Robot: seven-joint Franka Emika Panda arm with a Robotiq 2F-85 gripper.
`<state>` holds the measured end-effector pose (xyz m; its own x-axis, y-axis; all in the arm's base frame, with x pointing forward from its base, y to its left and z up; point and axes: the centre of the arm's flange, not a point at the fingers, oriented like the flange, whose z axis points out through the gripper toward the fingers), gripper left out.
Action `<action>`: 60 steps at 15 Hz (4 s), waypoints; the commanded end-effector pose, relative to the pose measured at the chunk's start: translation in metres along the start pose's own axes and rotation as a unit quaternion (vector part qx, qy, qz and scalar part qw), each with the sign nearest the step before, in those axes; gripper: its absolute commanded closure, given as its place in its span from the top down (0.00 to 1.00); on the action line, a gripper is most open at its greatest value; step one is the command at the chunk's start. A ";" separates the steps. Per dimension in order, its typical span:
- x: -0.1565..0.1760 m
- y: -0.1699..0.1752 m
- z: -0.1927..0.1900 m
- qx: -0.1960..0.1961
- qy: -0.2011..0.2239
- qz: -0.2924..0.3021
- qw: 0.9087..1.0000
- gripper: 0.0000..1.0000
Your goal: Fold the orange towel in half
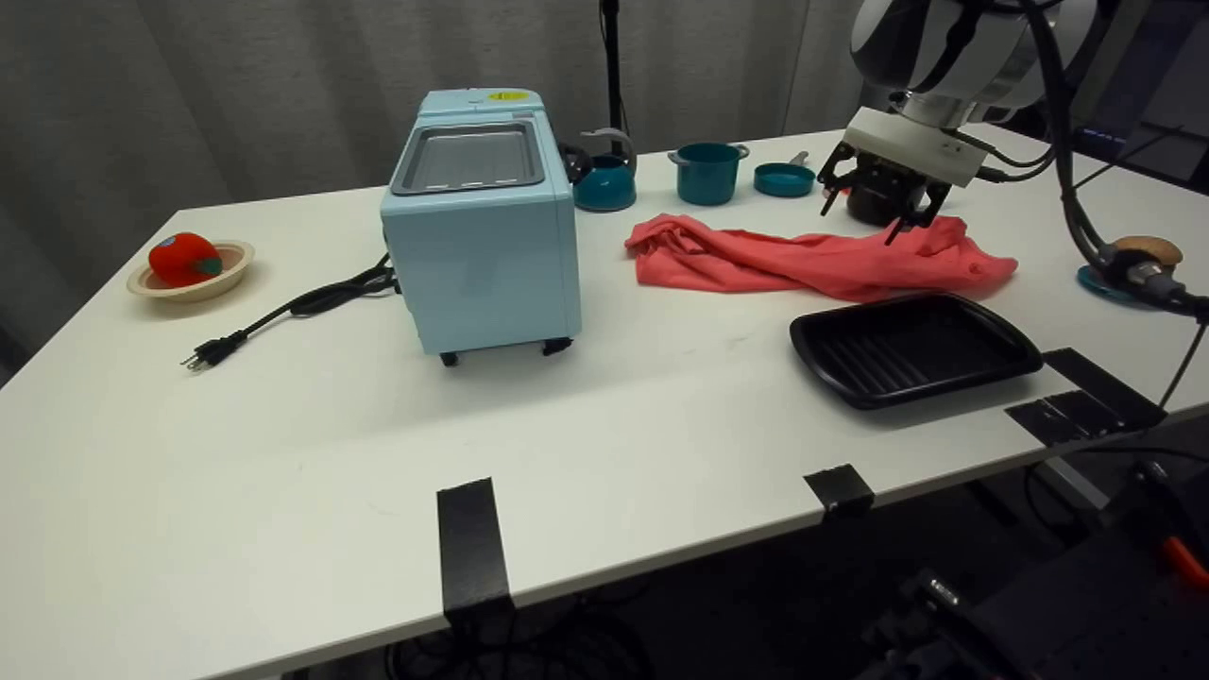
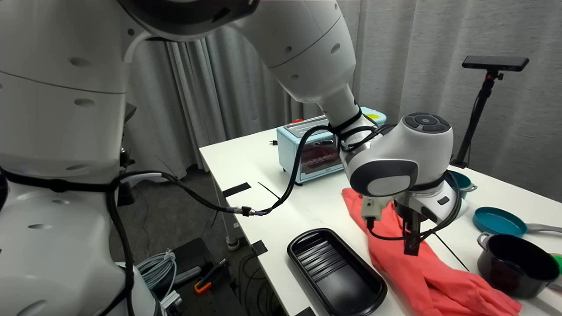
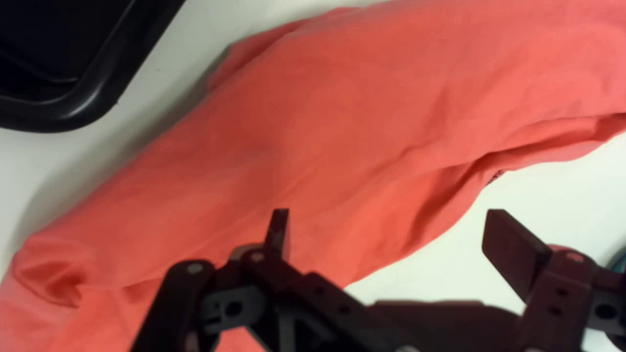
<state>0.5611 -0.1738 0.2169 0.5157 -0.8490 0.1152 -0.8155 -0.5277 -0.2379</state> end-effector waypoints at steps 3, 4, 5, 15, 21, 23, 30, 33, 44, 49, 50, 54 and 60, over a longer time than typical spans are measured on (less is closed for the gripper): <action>-0.001 -0.004 -0.003 0.002 -0.002 -0.002 1.000 1.00; -0.002 -0.010 -0.006 0.003 -0.006 -0.005 1.000 1.00; -0.004 -0.017 -0.010 0.002 -0.008 -0.008 1.000 1.00; -0.061 -0.120 -0.046 0.055 -0.040 -0.081 0.994 1.00; -0.103 -0.206 -0.034 0.095 -0.054 -0.126 0.986 1.00; -0.103 -0.233 -0.026 0.098 -0.050 -0.144 0.983 1.00; -0.045 -0.294 0.010 0.047 -0.005 -0.222 0.974 1.00; -0.017 -0.312 0.024 0.015 -0.010 -0.240 0.970 1.00; -0.043 -0.270 0.017 0.013 -0.029 -0.243 0.969 1.00; -0.060 -0.251 0.029 0.011 -0.033 -0.252 0.967 1.00; -0.062 -0.250 0.030 0.011 -0.035 -0.256 0.966 1.00; -0.067 -0.246 0.035 0.007 -0.040 -0.267 0.963 1.00; -0.069 -0.240 0.036 -0.013 -0.056 -0.285 0.957 1.00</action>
<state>0.7431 0.0135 0.2219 0.8819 -0.4544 0.1256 -0.4320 -0.8856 -0.1706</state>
